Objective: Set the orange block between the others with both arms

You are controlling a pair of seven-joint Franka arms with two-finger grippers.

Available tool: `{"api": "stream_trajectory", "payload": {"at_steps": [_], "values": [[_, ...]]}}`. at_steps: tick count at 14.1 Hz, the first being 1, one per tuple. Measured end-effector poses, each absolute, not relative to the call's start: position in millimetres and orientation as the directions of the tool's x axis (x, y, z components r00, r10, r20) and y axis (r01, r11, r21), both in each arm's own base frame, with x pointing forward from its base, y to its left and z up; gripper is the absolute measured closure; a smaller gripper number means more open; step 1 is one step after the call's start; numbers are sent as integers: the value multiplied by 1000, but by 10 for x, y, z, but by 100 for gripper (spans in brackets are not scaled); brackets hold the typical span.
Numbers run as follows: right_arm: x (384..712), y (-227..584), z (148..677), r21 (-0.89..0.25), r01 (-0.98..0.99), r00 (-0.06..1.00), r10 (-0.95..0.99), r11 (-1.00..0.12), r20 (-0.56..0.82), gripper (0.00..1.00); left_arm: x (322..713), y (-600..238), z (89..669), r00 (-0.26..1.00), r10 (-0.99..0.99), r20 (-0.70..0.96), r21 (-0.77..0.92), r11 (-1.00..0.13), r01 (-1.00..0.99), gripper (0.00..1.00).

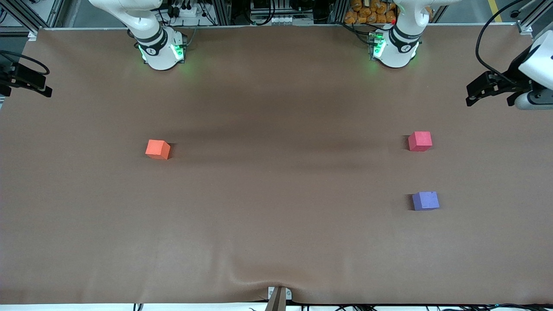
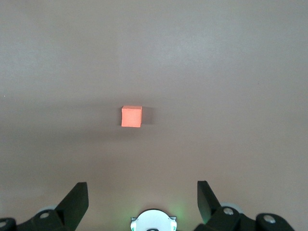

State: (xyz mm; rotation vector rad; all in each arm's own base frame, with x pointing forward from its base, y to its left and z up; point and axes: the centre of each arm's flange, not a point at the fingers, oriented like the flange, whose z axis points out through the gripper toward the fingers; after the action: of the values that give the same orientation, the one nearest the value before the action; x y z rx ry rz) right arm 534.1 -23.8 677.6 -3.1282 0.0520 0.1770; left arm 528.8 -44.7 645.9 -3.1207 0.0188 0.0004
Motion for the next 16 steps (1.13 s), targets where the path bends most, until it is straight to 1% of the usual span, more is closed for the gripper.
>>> {"api": "stream_trajectory", "payload": {"at_steps": [5, 9, 13, 16], "values": [[5410, -244, 6655, -5, -34, 995, -34, -999, -97, 0, 5296, -447, 6502, 1000, -12, 9, -20, -1000, -12, 0], [5427, -220, 6378, -6, -30, 988, -29, -1000, -152, 0, 5306, -447, 6512, 1000, -12, 12, -19, -1000, -12, 0], [5448, -110, 5897, -8, -10, 974, -8, -1000, -225, 0, 5326, -447, 6478, 1000, -12, 5, -19, -1000, -12, 0], [5446, 15, 5284, -10, 12, 958, 14, -1000, -288, 0, 5327, -446, 6497, 1000, -12, 9, -19, -1000, -12, 0]]}}
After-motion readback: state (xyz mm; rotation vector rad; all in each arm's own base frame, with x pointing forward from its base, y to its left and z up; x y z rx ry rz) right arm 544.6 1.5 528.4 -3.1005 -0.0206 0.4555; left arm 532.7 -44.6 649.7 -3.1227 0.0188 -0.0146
